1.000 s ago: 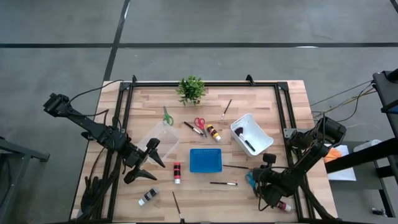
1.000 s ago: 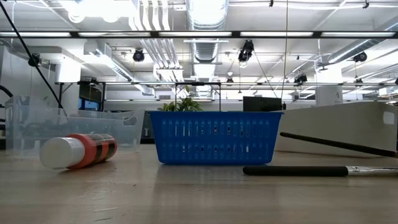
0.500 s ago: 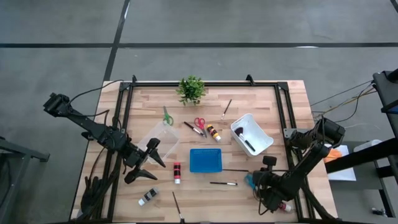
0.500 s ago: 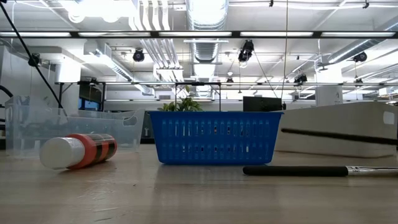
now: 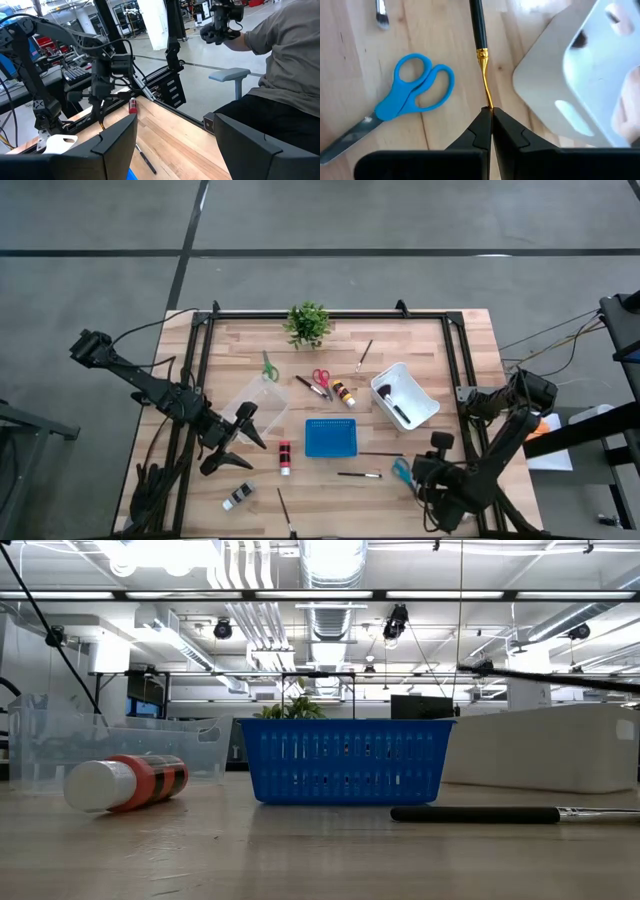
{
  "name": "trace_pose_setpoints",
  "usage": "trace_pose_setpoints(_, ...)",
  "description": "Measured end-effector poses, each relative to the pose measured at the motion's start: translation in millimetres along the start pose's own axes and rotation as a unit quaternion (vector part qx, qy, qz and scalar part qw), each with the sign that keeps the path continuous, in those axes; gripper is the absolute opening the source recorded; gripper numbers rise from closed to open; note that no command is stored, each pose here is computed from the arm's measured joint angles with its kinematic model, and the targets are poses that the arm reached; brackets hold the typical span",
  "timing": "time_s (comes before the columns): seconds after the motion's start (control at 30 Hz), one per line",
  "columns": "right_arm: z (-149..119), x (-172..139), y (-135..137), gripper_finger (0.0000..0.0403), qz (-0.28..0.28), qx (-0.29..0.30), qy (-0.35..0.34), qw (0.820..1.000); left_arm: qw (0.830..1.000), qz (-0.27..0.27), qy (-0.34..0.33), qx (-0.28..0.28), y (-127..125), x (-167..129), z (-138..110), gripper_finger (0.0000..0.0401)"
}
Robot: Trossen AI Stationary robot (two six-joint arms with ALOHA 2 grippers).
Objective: Pick & Place Paint Supplies
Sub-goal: Put the foundation brush in the white bin
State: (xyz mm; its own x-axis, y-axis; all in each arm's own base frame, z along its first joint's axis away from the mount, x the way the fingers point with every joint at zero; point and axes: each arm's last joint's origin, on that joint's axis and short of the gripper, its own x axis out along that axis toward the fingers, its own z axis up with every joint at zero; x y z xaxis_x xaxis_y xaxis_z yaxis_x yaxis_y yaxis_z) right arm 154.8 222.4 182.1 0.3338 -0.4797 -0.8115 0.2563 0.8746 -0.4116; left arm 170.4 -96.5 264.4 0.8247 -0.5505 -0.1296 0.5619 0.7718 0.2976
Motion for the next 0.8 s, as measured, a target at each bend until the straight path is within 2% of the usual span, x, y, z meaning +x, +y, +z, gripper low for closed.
trace_pose_setpoints(0.37, 11, -24, -14, 0.0008, -0.061, 0.016, -0.044, 0.997, 1.0, 0.0, 0.0, 0.0, 0, 0, 0, 0.0269)
trace_pose_setpoints(0.53, 13, -29, -24, 0.0008, -0.094, 0.051, -0.061, 0.992, 1.0, 0.0, 0.0, 0.0, 0, 0, 0, 0.0269)
trace_pose_setpoints(0.8, 14, -24, -30, 0.0008, -0.101, 0.112, -0.064, 0.986, 1.0, 0.0, 0.0, 0.0, 0, 0, 0, 0.0269)
